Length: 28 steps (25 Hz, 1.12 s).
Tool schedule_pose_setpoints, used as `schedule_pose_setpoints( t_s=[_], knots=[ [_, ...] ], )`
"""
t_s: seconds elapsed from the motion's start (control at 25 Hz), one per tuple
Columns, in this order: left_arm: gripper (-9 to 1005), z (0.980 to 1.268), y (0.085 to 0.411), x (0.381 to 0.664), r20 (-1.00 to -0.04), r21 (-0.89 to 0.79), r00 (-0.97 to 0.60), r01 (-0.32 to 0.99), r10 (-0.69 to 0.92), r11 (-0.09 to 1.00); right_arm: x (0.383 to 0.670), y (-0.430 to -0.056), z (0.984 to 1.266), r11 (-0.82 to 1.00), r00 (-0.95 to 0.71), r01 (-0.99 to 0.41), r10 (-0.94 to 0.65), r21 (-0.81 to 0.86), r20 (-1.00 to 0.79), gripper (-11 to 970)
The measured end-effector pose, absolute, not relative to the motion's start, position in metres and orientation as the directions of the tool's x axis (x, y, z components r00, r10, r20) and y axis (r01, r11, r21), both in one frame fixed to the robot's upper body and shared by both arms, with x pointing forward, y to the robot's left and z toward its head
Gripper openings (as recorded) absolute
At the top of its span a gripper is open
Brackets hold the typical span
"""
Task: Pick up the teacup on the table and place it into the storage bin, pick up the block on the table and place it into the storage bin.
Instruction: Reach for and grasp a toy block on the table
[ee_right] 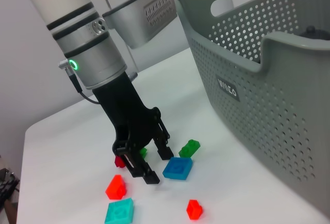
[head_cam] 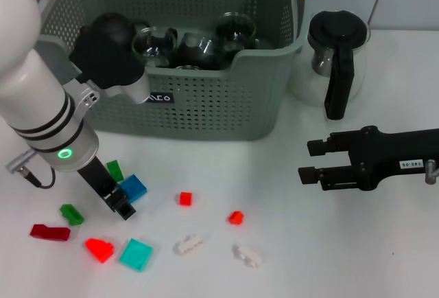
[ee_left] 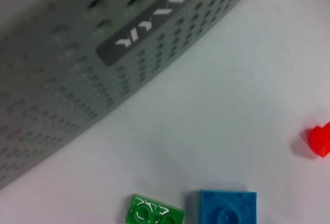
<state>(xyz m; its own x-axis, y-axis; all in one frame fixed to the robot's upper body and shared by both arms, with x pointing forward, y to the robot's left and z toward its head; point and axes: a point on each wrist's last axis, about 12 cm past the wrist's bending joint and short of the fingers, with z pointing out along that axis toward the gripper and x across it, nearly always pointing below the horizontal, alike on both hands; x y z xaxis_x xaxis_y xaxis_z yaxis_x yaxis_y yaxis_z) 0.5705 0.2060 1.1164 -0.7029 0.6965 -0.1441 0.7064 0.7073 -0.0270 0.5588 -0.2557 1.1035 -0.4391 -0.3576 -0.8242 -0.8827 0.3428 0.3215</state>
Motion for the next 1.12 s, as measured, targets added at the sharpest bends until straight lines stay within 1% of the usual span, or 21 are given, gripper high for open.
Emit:
schedule_pose_setpoints(
  t_s=[0.4,0.8,1.12],
  knots=[
    [585,1.114,0.198,0.574,-0.155,-0.022,-0.688,0.72,0.709,0.693,0.557,-0.257,1.102,0.344,-0.445,-0.88,-0.355,0.328,-0.822,699],
    [583,1.117,0.191,0.577,-0.168,-0.008,-0.671,0.734,0.722,0.679,0.555,-0.258,1.101,0.347,-0.451,-0.877,-0.353,0.333,-0.82,699],
    [581,1.116,0.187,0.577,-0.162,0.005,-0.658,0.744,0.735,0.668,0.555,-0.258,1.101,0.347,-0.452,-0.876,-0.353,0.334,-0.819,698]
  ],
)
